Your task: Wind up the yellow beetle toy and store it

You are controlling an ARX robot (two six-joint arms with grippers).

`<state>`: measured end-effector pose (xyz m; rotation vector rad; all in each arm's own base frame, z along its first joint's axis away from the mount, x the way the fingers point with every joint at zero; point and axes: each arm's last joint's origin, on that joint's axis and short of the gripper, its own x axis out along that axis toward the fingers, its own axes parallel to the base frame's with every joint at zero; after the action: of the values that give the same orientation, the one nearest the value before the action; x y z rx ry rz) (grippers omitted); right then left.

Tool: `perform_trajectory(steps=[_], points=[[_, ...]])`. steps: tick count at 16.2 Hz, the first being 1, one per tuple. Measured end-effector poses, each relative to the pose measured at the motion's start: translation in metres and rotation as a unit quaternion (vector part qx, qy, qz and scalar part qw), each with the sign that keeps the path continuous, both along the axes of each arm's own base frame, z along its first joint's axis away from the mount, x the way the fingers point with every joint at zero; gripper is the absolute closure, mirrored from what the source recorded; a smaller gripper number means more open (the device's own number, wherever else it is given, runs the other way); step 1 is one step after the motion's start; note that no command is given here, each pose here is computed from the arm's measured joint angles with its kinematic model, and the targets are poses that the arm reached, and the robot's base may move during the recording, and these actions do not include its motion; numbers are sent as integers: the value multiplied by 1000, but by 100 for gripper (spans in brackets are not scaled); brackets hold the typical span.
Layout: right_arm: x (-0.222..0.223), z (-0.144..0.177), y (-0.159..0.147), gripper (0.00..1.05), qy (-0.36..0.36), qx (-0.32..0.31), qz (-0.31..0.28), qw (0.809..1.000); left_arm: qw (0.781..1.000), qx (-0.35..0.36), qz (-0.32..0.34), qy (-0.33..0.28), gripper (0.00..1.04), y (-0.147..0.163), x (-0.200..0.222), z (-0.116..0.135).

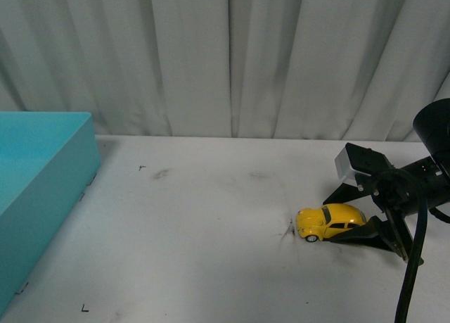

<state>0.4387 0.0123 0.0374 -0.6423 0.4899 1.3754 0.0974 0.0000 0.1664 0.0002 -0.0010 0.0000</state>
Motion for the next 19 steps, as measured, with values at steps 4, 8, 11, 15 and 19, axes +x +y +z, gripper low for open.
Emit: perform_trajectory(steps=[4, 8, 11, 15, 19], points=[[2, 0, 0, 62, -2, 2, 0, 1000, 1000, 0, 0, 0, 7, 0, 0, 0], [0, -3, -6, 62, -2, 10, -6, 1000, 1000, 0, 0, 0, 7, 0, 0, 0], [-8, -8, -28, 62, 8, 26, -28, 999, 1000, 0, 0, 0, 7, 0, 0, 0], [-22, -12, -56, 62, 7, 37, -42, 998, 1000, 0, 0, 0, 7, 0, 0, 0], [-43, -15, -83, 62, 0, 39, -47, 998, 1000, 0, 0, 0, 7, 0, 0, 0]])
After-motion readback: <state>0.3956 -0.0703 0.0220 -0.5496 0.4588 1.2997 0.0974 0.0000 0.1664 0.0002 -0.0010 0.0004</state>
